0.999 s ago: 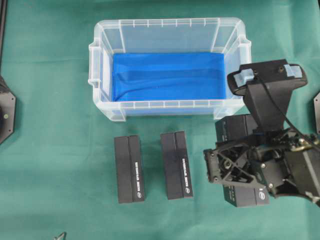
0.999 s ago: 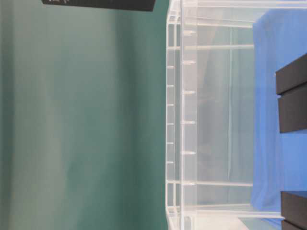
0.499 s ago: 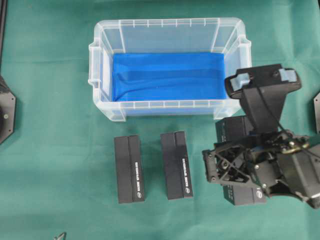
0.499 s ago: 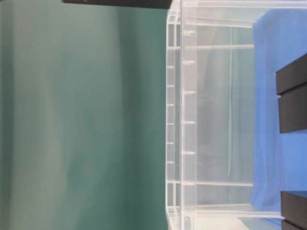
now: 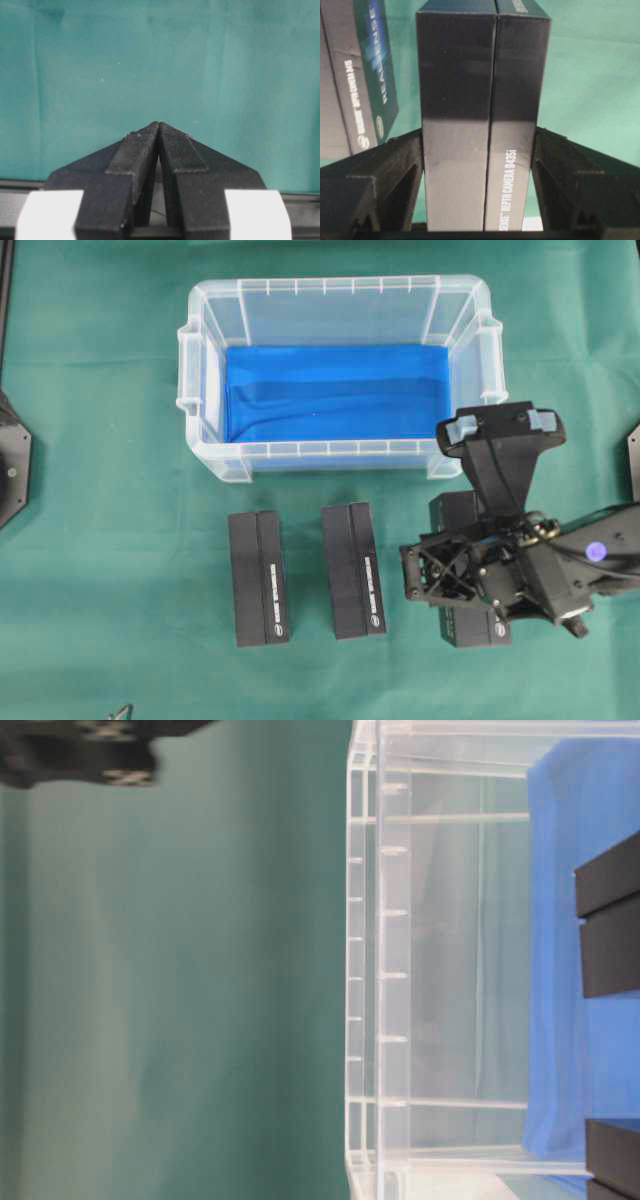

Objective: Take the box out of the case with the right arm.
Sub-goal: 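Lower the box onto the cloth in line with the others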

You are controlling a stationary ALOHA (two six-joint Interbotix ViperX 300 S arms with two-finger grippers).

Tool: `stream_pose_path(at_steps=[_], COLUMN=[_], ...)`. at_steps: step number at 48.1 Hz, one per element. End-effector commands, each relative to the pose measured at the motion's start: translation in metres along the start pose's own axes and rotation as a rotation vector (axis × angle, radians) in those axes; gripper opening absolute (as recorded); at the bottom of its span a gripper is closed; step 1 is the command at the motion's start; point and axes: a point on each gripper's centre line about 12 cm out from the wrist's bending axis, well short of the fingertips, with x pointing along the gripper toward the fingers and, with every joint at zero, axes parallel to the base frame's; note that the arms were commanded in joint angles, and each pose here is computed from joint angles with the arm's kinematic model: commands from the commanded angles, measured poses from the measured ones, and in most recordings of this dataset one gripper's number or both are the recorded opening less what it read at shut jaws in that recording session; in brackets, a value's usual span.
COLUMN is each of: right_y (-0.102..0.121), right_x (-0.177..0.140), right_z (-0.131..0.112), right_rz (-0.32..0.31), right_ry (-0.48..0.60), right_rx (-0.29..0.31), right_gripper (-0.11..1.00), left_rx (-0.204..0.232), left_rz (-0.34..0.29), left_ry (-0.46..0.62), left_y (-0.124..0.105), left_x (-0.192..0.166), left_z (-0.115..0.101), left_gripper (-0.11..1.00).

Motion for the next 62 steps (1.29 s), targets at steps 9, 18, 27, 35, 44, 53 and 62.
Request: stream_pose_path(at_steps=[9, 18, 27, 35, 44, 53, 62], right_y=[-0.008, -0.011, -0.012, -0.012, -0.012, -0.012, -0.012], right_x=[0.028, 0.046, 0.051, 0.052, 0.052, 0.052, 0.052], right_z=[-0.002, 0.002, 0.005, 0.006, 0.006, 0.006, 0.006], right_rz=[0.060, 0.063, 0.065, 0.066, 0.069, 0.070, 0.066], right_ry=[0.066, 0.068, 0.067, 0.067, 0.069, 0.069, 0.068], right_rx=[0.012, 0.020, 0.024, 0.024, 0.024, 0.026, 0.028], right_gripper=[0.65, 0.65, 0.65, 0.65, 0.65, 0.65, 0.65], left_rx=[0.002, 0.001, 0.001, 0.001, 0.001, 0.001, 0.001], left_rz=[0.001, 0.000, 0.000, 0.000, -0.001, -0.001, -0.001], left_ry=[-0.016, -0.014, -0.014, -0.016, -0.017, -0.017, -0.017], left_y=[0.000, -0.001, -0.001, -0.001, 0.000, 0.000, 0.000], left_x=[-0.003, -0.002, -0.002, -0.002, -0.003, -0.003, -0.003], left_z=[0.003, 0.003, 0.003, 0.003, 0.003, 0.003, 0.003], left_gripper=[0.00, 0.00, 0.00, 0.00, 0.00, 0.00, 0.00])
